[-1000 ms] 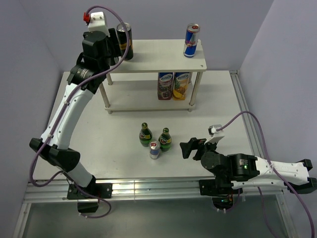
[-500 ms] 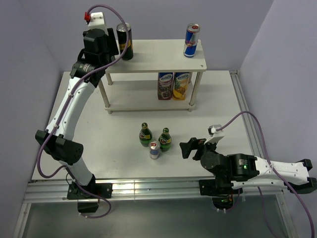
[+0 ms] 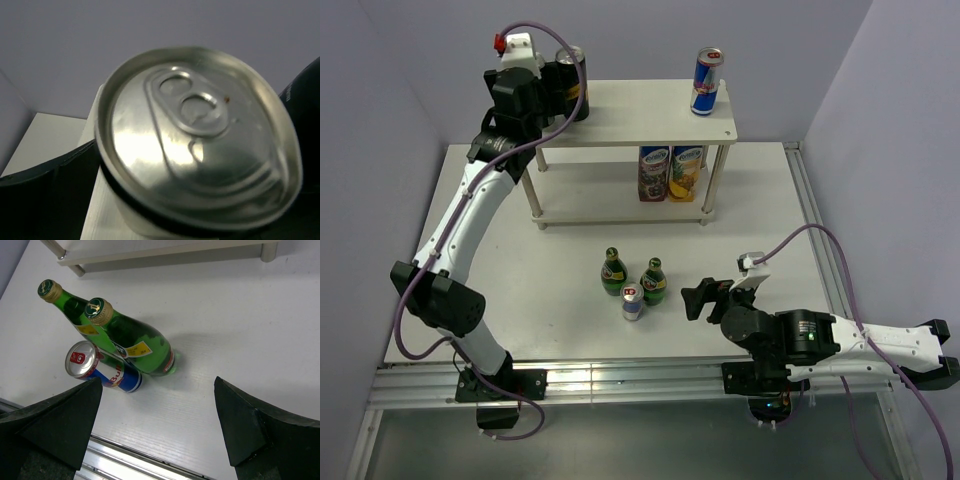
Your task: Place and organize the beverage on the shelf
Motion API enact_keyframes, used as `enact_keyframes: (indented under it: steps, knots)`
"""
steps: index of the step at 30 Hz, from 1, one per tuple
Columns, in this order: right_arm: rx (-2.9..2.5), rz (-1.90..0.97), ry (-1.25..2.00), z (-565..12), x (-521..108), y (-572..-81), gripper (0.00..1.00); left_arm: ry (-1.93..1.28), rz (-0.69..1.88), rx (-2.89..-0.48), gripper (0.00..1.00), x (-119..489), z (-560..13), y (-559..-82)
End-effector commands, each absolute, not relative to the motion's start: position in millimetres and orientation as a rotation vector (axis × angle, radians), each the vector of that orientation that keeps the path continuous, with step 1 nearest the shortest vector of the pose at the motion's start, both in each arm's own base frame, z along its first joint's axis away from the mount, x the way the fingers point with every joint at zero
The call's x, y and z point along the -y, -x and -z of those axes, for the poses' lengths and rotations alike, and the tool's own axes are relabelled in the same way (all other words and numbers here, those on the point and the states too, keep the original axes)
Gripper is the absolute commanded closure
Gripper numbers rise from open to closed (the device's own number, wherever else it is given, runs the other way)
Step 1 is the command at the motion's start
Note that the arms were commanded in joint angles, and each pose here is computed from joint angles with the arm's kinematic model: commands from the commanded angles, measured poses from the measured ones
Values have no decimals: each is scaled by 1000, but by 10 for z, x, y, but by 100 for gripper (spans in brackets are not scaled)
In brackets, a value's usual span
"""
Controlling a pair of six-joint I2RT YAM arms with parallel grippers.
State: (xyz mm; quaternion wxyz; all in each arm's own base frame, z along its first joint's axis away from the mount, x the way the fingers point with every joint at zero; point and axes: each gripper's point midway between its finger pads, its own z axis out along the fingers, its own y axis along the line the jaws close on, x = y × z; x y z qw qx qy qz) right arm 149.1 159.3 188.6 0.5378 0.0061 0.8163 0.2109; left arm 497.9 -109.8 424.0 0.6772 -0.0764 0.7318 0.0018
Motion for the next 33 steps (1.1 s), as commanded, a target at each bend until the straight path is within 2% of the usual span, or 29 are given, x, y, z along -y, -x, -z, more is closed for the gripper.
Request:
enact_keyframes:
  steps: [1,2,5,19,26,33]
  knots:
    - [-1921,-514,-58,-1917,-1570,-1510,0,179,26,-1572,11,1061,-4528,-4882]
    - [-1922,-515,-60,-1915,-1569,-1509,0,181,26,-1571,5,1057,-4532,-4877]
    - [-1921,-519,-63,-1920,-1568,-1509,0,188,29,-1564,1,1035,-4573,-4828]
    - [-1920,-498,-52,-1907,-1579,-1521,0,193,85,-1559,1,968,-4675,-4451]
    - [-1942,-512,-48,-1927,-1620,-1493,0,138,201,-1561,1,1027,-4772,-4033]
    - [-1974,-626,0,-1964,-1825,-1369,0,73,294,-1620,1,1109,-4581,-3669]
